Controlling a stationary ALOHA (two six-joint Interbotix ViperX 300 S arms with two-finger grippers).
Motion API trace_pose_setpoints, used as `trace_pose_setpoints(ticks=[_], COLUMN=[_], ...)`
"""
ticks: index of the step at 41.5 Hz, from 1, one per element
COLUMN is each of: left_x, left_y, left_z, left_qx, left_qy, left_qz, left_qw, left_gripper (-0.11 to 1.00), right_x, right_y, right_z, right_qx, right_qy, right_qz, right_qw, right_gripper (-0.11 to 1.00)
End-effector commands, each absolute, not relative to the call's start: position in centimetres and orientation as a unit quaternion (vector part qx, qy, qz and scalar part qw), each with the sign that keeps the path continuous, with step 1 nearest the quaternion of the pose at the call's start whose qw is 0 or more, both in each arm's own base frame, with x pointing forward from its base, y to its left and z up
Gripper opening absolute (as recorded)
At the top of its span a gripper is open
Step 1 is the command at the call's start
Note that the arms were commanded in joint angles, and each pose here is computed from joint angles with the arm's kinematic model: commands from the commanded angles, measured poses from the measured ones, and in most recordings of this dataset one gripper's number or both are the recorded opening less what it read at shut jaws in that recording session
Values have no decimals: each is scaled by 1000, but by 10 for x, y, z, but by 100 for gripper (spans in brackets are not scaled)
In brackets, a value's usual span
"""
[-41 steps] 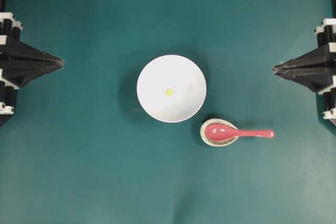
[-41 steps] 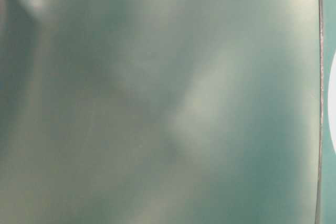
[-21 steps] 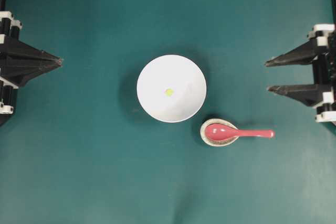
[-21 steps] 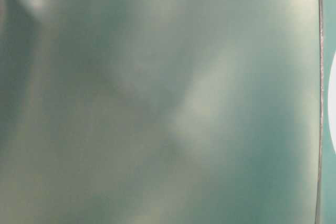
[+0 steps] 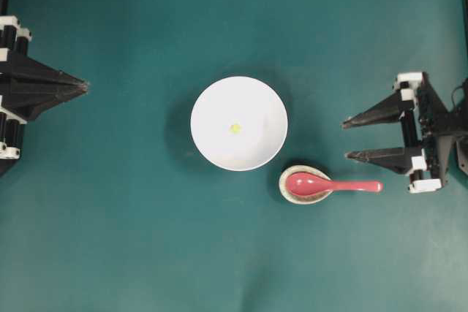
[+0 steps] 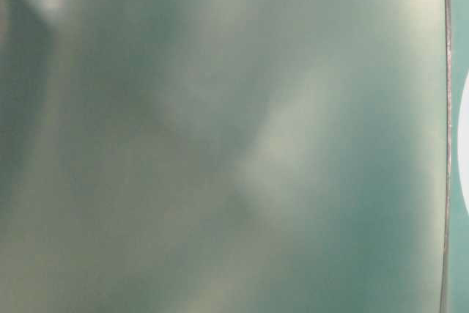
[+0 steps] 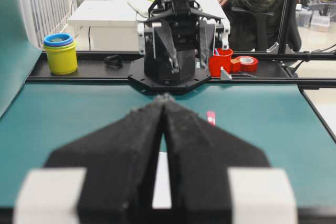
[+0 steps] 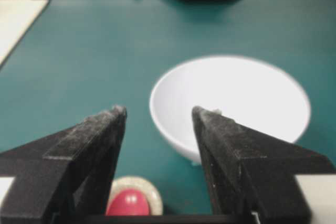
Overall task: Scoop the yellow hexagonal prism block from the bowl with a spoon using the right arm.
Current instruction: 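Move the right gripper toward the red spoon handle and close on it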
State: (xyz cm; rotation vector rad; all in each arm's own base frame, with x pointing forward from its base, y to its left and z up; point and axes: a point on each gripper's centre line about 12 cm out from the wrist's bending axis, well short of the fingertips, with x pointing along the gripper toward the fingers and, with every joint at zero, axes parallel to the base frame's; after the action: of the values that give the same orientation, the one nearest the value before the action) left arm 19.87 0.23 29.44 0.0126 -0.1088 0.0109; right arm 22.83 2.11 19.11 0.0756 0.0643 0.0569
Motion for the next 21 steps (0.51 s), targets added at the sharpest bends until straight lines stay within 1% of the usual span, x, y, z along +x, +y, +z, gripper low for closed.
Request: trace_pose_setpoints(ticks=[1, 11, 21], left_x=[201, 201, 204], left_y=[2, 3, 3], left_z=[300, 300, 296], left_qx=[7, 8, 8], left_qy=[-61, -60, -52], left_qz=[5, 6, 6], left_qw=[998, 998, 999], left_gripper=[1, 1, 1], right_x=[231, 234, 232], right_y=[25, 34, 48], right_z=[186, 153, 136], right_qx=[45, 48, 53], right_qy=[19, 45, 49], right_qz=[28, 26, 33], right_qw=[998, 997, 997], right_gripper=[59, 59, 59])
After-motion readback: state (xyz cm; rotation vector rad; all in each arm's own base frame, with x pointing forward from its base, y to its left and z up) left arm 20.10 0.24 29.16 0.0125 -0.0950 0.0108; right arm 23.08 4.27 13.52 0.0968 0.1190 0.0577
